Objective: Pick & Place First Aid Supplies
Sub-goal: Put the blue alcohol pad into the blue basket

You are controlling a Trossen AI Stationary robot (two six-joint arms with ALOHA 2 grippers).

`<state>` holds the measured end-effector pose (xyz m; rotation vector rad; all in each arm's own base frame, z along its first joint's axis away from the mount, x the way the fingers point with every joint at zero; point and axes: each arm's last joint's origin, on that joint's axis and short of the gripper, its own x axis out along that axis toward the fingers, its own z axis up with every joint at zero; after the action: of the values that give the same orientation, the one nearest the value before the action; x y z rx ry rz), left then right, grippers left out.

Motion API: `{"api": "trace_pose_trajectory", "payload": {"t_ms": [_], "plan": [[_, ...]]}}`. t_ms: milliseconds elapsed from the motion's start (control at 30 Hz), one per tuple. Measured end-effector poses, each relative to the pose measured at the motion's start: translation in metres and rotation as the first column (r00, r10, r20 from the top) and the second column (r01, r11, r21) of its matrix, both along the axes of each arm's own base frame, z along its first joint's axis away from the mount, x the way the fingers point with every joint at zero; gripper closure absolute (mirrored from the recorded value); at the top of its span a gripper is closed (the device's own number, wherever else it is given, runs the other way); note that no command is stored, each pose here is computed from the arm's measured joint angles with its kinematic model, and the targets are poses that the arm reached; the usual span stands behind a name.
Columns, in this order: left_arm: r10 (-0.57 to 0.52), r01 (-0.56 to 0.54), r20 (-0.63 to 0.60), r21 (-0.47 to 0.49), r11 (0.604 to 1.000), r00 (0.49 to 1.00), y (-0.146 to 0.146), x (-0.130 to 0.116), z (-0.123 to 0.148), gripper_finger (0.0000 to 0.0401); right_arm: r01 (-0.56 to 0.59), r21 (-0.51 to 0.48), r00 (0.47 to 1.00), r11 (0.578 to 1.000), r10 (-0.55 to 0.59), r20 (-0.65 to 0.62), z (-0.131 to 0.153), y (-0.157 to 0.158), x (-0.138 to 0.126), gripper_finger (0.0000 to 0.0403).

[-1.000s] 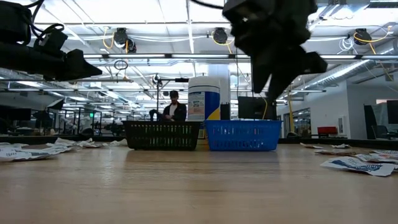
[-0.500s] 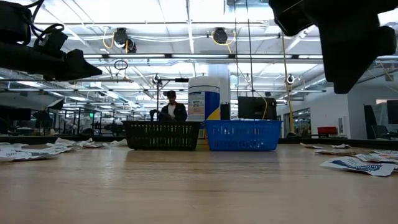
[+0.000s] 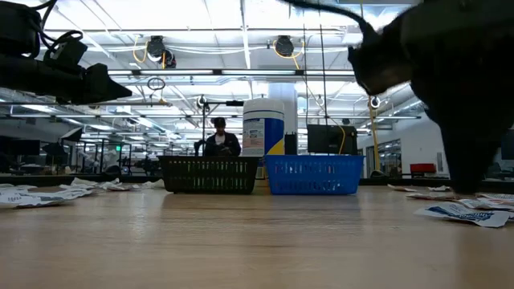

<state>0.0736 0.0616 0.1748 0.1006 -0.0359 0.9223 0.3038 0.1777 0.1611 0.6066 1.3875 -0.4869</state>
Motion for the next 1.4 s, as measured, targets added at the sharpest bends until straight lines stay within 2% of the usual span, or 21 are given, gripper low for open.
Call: {"api": "trace_pose_trajectory", "payload": {"t_ms": [133, 333, 433, 600, 767, 933, 1067, 1400], "plan": [[0.000, 0.000, 0.000, 0.000, 1.000, 1.000, 0.000, 0.000, 0.000, 0.0093, -0.007, 0.016, 0.999, 1.000, 0.007, -0.046, -0.013, 0.002, 0.002, 0.0268], [0.000, 0.000, 0.000, 0.000, 1.000, 1.000, 0.000, 0.000, 0.000, 0.0093, -0.008, 0.020, 0.999, 1.000, 0.009, -0.042, -0.017, 0.004, 0.004, 0.0275], [0.000, 0.000, 0.000, 0.000, 1.000, 1.000, 0.000, 0.000, 0.000, 0.0093, 0.007, 0.019, 0.999, 1.000, -0.006, -0.043, -0.017, 0.003, 0.005, 0.0303], [0.000, 0.000, 0.000, 0.000, 1.000, 1.000, 0.000, 0.000, 0.000, 0.0093, 0.020, 0.022, 0.999, 1.000, -0.019, -0.035, -0.019, 0.001, 0.006, 0.0387], [-0.001, 0.001, 0.000, 0.000, 1.000, 1.000, 0.000, 0.000, 0.000, 0.0093, 0.031, 0.022, 0.999, 0.999, -0.030, -0.033, -0.021, 0.000, 0.005, 0.0393], [0.000, 0.000, 0.000, 0.000, 1.000, 1.000, 0.000, 0.000, 0.000, 0.0093, 0.061, 0.014, 0.998, 0.998, -0.061, -0.013, -0.010, -0.006, 0.003, 0.0398], [0.000, 0.000, 0.000, 0.000, 1.000, 1.000, 0.000, 0.000, 0.000, 0.0093, 0.103, 0.023, 0.995, 0.994, -0.103, 0.005, 0.010, -0.018, 0.001, 0.0401], [0.000, 0.000, 0.000, 0.000, 1.000, 1.000, 0.000, 0.000, 0.000, 0.0093, 0.218, 0.003, 0.976, 0.976, -0.218, -0.008, 0.054, -0.073, -0.007, 0.0401]]}}
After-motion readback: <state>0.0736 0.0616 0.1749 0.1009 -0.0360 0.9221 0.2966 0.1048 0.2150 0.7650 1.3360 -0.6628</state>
